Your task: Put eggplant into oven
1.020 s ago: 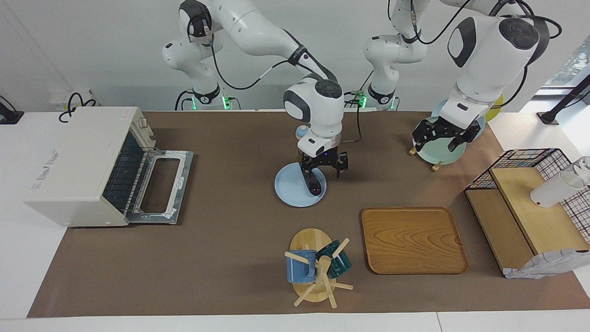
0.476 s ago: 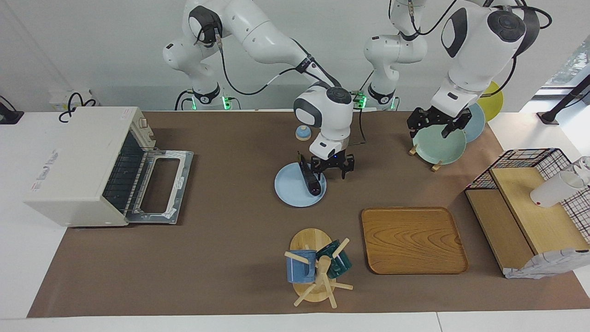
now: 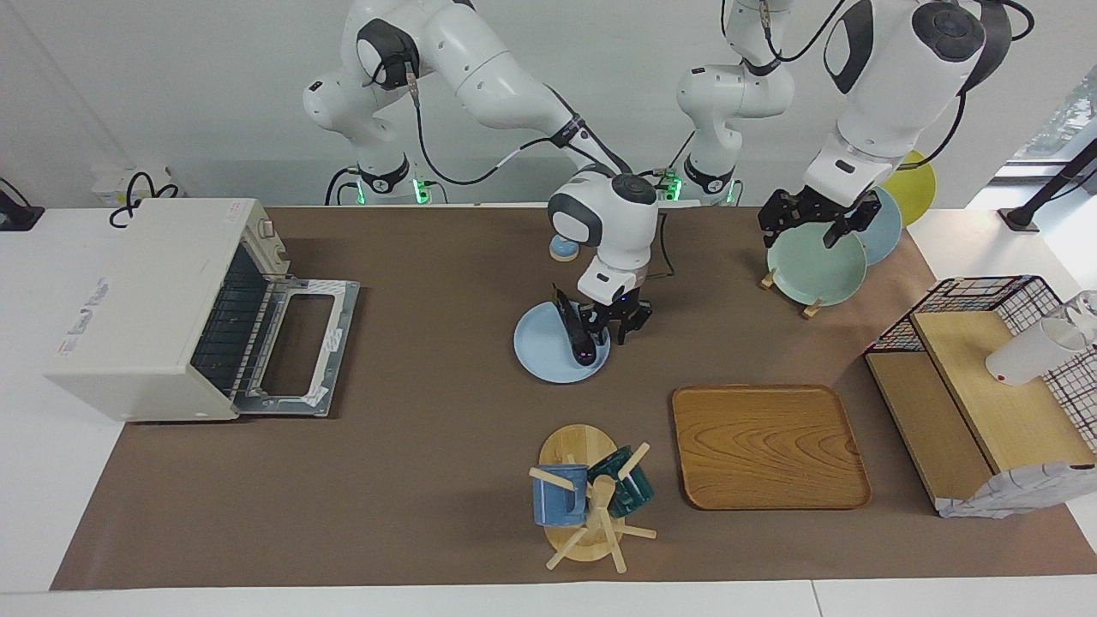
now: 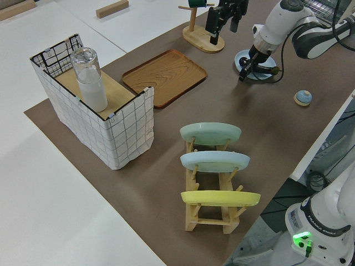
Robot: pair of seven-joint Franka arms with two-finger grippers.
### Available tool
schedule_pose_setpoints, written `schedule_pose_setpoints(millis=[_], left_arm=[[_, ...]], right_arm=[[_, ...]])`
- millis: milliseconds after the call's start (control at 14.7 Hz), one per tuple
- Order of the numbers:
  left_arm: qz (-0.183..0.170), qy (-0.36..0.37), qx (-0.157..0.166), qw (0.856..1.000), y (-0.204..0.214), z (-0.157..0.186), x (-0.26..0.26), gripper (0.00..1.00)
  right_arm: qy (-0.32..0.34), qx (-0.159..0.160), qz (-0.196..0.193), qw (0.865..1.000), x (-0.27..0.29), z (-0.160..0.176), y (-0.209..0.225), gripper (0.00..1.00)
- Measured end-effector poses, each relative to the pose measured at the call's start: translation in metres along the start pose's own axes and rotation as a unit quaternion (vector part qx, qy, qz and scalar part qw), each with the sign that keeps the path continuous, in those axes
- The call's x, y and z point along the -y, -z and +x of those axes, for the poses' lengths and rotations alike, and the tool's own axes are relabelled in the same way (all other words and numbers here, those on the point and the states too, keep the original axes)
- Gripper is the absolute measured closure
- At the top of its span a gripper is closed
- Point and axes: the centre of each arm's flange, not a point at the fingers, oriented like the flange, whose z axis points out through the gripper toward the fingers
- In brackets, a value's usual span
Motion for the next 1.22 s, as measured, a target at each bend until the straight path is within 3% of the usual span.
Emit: schedule_pose_setpoints(millis=[272, 544, 748, 952, 1224], left_arm=[[0.000, 0.000, 0.001, 1.000, -0.001, 0.000, 0.000, 0.00], [0.000, 0.001, 0.000, 1.000, 0.000, 0.001, 0.001, 0.00], [-0.001, 0.004, -0.004, 1.000, 0.003, 0.002, 0.004, 0.00], [-0.002, 0.012, -0.007, 1.000, 0.006, 0.004, 0.013, 0.00], [-0.002, 0.012, -0.006, 1.000, 0.005, 0.005, 0.019, 0.00]], right_arm=[[0.018, 0.004, -0.051, 0.999, -0.006, 0.004, 0.009, 0.96], [0.035, 0.039, -0.119, 0.992, -0.035, 0.012, 0.043, 0.97], [0.036, 0.067, -0.162, 0.984, -0.097, 0.025, 0.079, 0.97], [0.047, 0.090, -0.153, 0.983, -0.229, 0.036, 0.102, 0.97], [0.030, 0.128, -0.145, 0.981, -0.383, 0.004, 0.111, 0.97]])
